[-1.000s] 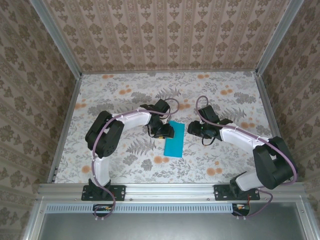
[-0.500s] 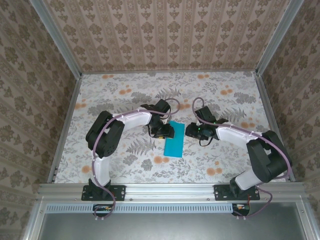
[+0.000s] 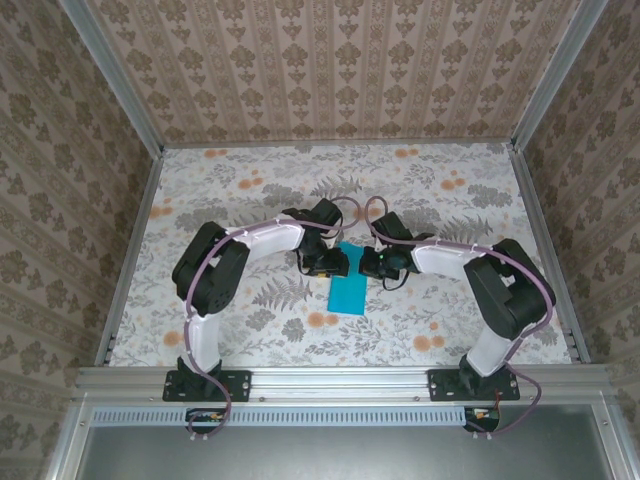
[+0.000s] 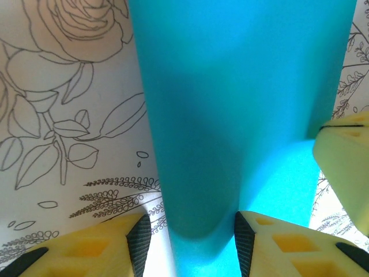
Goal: Fold a paper plane with a square sheet of paper (fold left side to right side)
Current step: Hold the square sheet of paper at the center of the table.
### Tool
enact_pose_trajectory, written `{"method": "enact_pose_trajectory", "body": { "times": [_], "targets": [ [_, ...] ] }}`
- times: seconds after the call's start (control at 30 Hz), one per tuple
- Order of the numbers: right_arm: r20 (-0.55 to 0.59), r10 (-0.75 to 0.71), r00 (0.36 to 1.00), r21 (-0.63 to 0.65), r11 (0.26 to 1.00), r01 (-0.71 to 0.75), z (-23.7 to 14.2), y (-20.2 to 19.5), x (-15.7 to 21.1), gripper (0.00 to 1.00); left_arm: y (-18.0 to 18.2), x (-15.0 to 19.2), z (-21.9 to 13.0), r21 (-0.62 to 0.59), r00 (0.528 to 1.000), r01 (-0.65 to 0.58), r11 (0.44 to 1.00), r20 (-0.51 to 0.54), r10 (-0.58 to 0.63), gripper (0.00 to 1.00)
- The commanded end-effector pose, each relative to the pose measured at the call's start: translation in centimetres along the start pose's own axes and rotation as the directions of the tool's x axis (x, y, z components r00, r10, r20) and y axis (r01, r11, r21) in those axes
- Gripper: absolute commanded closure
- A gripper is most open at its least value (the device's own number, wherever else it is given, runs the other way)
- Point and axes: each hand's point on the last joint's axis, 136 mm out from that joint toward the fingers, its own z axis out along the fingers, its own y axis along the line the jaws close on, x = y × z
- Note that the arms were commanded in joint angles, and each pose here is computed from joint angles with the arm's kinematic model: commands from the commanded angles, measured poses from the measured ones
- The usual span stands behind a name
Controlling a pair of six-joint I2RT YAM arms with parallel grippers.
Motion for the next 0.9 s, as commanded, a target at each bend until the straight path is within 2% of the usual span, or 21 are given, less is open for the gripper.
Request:
{"method": "enact_pose_trajectory", "body": {
  "times": [0.0, 0.63, 0.87],
  "targets": [
    [-0.041, 0.019, 0.999, 0.031, 0.999, -0.018, 0.5, -0.3, 0.7, 0.92, 1.2, 1.2, 2.5, -0.049, 0.998, -0.012, 0.999, -0.054, 0.009, 0.53],
    [-0.042, 0.009, 0.999, 0.056, 0.998, -0.007, 0.1, -0.6, 0.9, 0.91, 1.3, 1.2, 2.3, -0.061, 0.999, -0.014, 0.998, -0.052, 0.011, 0.53],
    [-0.068, 0.02, 0.997, 0.098, 0.995, -0.014, 0.6, -1.6, 1.4, 0.91, 1.0, 0.7, 1.2, -0.06, 1.0, -0.021, 0.998, -0.016, 0.02, 0.52]
  ]
}}
